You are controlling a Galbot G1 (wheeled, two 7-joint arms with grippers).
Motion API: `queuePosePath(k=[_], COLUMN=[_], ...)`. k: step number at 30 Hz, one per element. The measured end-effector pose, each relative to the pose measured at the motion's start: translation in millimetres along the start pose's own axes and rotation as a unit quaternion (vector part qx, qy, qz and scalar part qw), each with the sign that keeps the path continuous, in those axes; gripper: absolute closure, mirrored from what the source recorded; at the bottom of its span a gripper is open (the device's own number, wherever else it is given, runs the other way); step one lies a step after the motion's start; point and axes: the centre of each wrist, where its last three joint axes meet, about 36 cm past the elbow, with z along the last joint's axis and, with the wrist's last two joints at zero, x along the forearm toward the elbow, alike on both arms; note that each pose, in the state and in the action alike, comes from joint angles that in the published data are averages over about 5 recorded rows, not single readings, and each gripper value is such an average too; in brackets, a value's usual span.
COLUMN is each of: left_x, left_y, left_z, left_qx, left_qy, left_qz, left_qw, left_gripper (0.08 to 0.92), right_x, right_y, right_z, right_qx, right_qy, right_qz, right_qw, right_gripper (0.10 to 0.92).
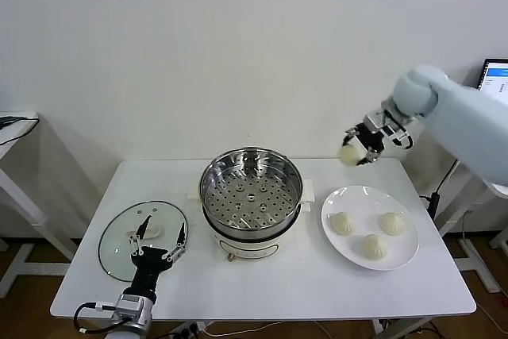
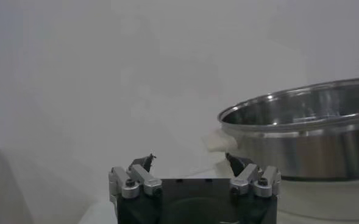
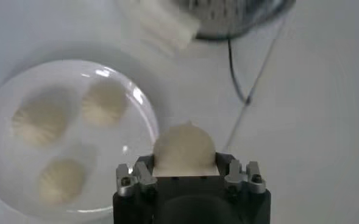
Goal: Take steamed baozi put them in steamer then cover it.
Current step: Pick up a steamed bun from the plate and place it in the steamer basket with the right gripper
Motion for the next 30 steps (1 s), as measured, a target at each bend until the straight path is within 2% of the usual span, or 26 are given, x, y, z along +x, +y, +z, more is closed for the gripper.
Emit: queuePosePath(k=[6, 15, 22, 30], left_x=[1, -1, 0, 3], left_y=[4, 8, 14, 22], left_z=[1, 1, 2, 6], left_qx=[-0.004, -0.005, -0.006, -0.008], left_qy=[0.0, -0.002, 0.0, 0.005], left_qz=[-0.001, -0.003, -0.007, -0.01], left_qw=[1.0, 1.0, 1.0, 1.0], left_gripper=[0.177, 0.177, 0.177, 0.177], right_x=[-1, -18, -47, -84], right_y=[-40, -98, -133, -158], right_z=[-51, -111, -135, -140], right_qx=[0.133, 0.281, 0.342, 0.362], right_qy=[-0.015, -0.028, -0.035, -0.038], right_qz=[-0.011, -0.022, -0.031, -0.036], right_qw=[0.991, 0.959, 0.939, 0.931], right_gripper=[0.335, 0.335, 0.335, 0.335])
